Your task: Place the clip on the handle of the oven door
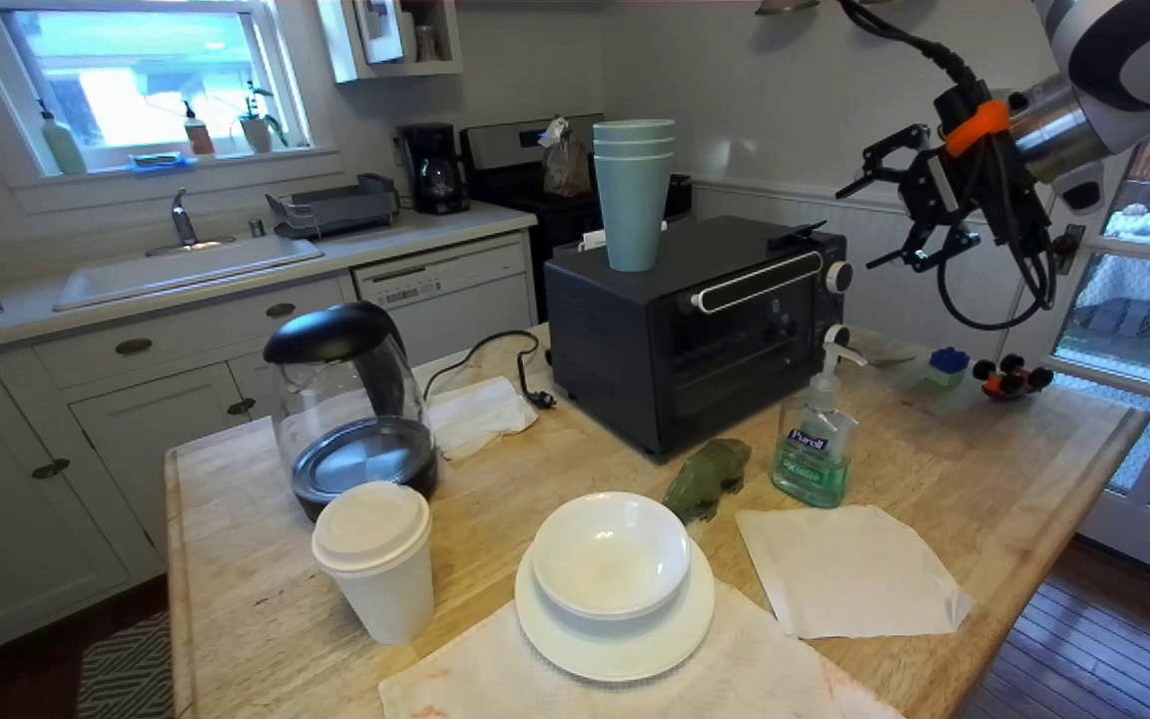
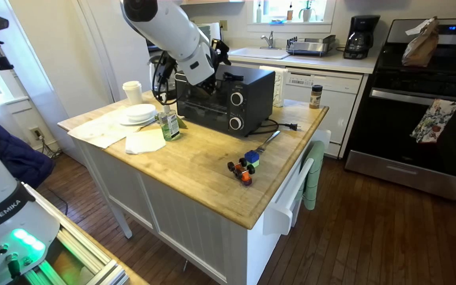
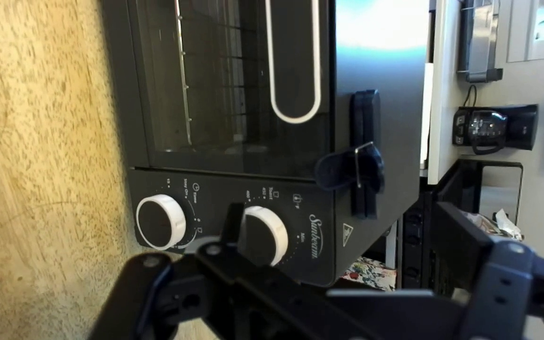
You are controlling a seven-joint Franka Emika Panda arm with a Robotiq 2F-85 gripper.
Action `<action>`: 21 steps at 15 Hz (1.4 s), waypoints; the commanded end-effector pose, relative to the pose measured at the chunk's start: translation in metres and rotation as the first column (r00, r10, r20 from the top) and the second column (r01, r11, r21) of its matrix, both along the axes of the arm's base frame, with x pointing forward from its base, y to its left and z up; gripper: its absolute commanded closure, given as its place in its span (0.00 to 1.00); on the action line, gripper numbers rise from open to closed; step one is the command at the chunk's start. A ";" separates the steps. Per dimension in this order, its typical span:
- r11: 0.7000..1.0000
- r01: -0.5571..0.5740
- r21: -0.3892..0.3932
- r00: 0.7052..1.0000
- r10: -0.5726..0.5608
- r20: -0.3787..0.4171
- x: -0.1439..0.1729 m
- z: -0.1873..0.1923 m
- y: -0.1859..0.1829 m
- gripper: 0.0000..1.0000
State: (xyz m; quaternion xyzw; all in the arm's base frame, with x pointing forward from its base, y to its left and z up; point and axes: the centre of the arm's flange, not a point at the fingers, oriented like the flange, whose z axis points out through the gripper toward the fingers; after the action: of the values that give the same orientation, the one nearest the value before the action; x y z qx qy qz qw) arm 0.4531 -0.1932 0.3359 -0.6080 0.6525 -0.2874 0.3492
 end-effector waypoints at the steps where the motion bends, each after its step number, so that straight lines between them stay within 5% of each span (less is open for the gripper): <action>1: 1.000 -0.007 0.008 1.000 0.006 0.026 0.014 -0.009 0.009 0.02; 5: 1.000 -0.025 0.008 0.999 0.024 0.038 0.021 -0.010 0.016 0.14; 15: 0.999 -0.039 -0.007 0.998 0.040 0.055 0.031 -0.012 0.012 0.16; 21: 0.999 -0.035 -0.009 0.998 0.036 0.057 0.036 -0.014 0.012 0.26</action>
State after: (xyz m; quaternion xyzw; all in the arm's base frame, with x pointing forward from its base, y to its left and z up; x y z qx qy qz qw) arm 0.4800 -0.1799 0.3268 -0.6199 0.6307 -0.2921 0.3643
